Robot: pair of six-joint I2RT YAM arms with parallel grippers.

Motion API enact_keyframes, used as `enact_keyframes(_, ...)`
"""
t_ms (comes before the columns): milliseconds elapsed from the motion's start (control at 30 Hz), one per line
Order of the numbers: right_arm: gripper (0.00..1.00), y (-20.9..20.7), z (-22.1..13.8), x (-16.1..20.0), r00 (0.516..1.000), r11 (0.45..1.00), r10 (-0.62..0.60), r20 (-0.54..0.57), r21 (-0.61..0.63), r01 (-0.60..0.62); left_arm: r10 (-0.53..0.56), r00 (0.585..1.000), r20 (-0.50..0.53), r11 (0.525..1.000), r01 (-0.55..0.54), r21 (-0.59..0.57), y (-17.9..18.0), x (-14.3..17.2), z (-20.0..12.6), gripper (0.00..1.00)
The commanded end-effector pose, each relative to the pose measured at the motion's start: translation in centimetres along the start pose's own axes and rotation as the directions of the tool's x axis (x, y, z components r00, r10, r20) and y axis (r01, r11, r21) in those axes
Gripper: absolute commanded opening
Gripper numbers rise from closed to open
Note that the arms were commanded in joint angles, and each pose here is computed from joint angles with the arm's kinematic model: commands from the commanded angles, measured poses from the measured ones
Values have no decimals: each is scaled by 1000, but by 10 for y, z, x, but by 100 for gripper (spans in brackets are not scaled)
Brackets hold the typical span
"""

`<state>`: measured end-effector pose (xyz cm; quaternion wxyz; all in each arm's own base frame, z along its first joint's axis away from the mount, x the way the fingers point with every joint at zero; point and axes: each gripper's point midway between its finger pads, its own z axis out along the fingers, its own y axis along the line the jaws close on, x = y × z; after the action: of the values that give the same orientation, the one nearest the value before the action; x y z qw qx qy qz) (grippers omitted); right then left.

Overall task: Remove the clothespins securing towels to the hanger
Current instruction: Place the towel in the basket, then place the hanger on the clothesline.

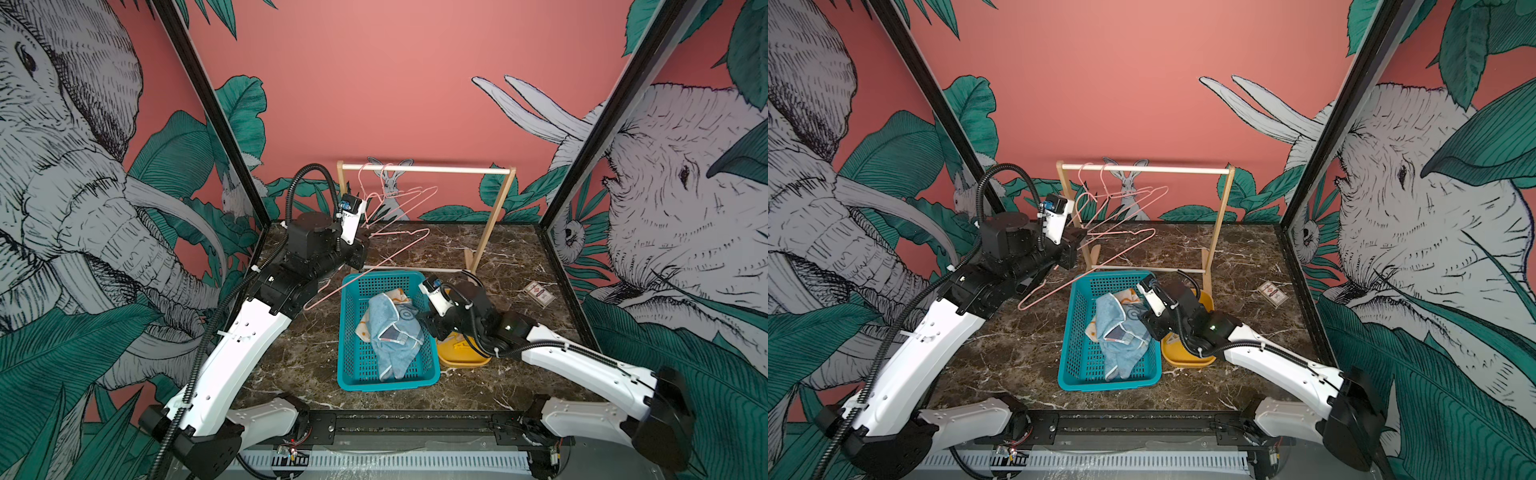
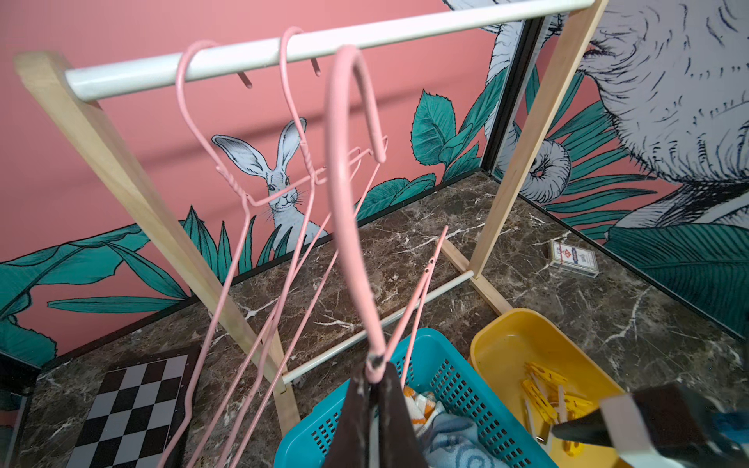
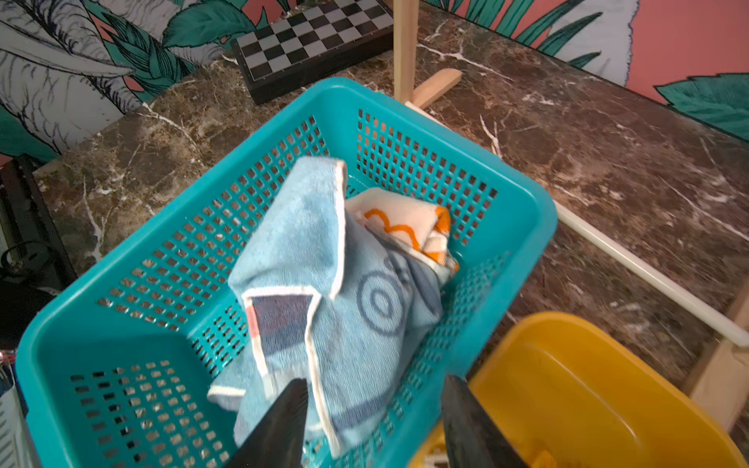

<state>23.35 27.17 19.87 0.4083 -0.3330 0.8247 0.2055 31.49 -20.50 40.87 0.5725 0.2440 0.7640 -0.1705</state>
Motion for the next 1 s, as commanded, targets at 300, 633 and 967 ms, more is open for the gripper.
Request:
enact_keyframes(300,54,-51,-34,50,973,970,222,59,84,-226,11,992,123,1000,-14,19,-21,-57,24,0)
enact_keyframes(633,54,-56,-31,59,969,965,244,51,82,-247,-3,989,149,998,-6,58,-34,-87,63,0)
enact_keyframes(967,54,-59,-33,62,965,961,257,59,87,-261,-35,989,143,997,24,75,-39,-102,106,0)
